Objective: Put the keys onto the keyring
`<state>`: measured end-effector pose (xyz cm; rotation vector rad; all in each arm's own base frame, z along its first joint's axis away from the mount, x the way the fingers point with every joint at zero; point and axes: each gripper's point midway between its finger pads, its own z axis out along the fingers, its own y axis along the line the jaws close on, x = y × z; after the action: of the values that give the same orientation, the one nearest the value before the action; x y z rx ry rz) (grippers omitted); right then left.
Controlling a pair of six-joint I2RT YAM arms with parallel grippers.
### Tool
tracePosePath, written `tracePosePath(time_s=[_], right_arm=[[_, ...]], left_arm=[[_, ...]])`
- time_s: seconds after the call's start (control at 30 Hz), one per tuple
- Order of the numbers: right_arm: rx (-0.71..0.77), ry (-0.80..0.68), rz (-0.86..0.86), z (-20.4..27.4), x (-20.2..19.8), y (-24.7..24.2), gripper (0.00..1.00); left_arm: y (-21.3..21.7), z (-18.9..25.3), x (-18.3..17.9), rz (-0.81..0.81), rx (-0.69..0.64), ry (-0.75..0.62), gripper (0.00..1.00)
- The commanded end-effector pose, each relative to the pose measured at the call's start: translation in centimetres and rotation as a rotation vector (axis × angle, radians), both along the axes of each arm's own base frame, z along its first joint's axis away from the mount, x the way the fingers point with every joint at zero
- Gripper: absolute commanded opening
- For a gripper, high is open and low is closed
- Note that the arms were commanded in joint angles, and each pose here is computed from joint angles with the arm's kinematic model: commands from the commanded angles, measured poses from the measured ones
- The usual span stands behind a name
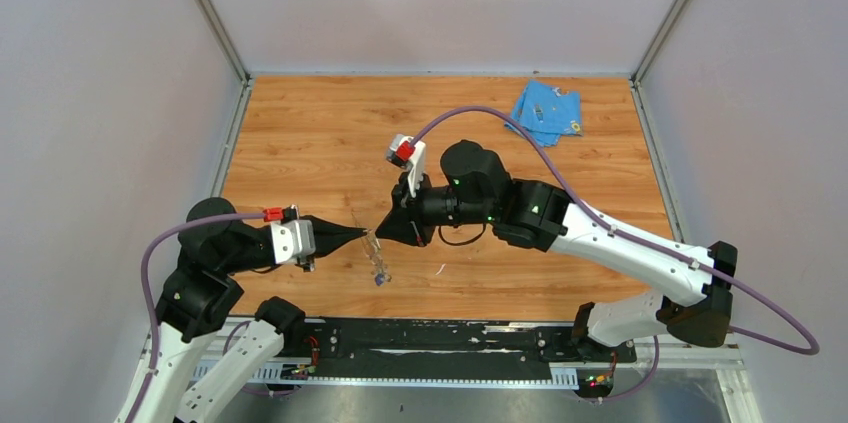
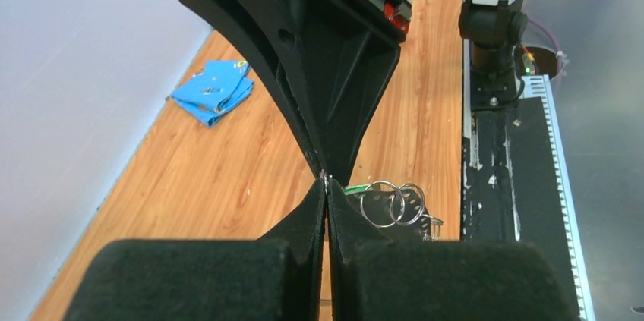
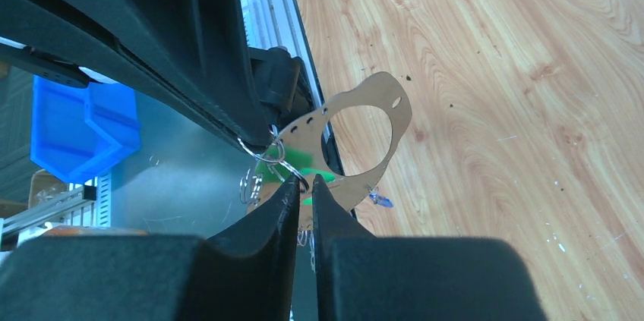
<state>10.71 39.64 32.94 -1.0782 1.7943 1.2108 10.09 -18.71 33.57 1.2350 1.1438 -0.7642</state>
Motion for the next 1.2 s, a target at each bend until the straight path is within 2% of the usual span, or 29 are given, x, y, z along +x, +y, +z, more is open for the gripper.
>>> tracePosePath(time_s=[0.0, 0.13, 0.17, 0.23, 0.3, 0.5, 0.67, 0.87, 1.17], right_arm=[[0.046, -0.021, 0.019, 1.6, -0.1, -0.6, 0.17], [0.090, -0.080, 0.037, 3.5, -0.5, -1.6, 0.25], [0.099, -0.093, 0.042, 3.9, -0.6, -1.8, 0.29], [0.109, -0.123, 0.056, 4.3, -0.9, -2.4, 0.42], [0.126, -0.164, 0.059, 4.9, -1.0, -3.1, 0.47], [0.215, -0.305, 0.072, 6.5, -0.9, -3.8, 0.51], [0.301, -0.374, 0.088, 7.7, -0.7, -2.7, 0.51], [0.391, -0.417, 0.088, 9.5, -0.6, -2.2, 0.49], [0.453, -0.413, 0.109, 10.6, -1.1, -2.3, 0.51]], left_arm=[[-0.3, 3.6, -1.4, -0.050, -0.098, -0.053, 0.00], [-0.5, 3.6, -1.7, -0.073, -0.102, -0.031, 0.00], [-0.6, 3.7, -1.7, -0.075, -0.105, -0.024, 0.00], [-0.6, 3.8, -1.6, -0.076, -0.113, -0.020, 0.00], [-0.7, 4.1, -1.6, -0.072, -0.127, -0.010, 0.00], [-1.1, 5.9, -1.5, -0.076, -0.206, 0.059, 0.00], [-1.4, 7.4, -1.5, -0.087, -0.281, 0.134, 0.00], [-1.5, 8.8, -1.5, -0.090, -0.327, 0.158, 0.00], [-1.4, 9.6, -1.8, -0.095, -0.344, 0.154, 0.00]])
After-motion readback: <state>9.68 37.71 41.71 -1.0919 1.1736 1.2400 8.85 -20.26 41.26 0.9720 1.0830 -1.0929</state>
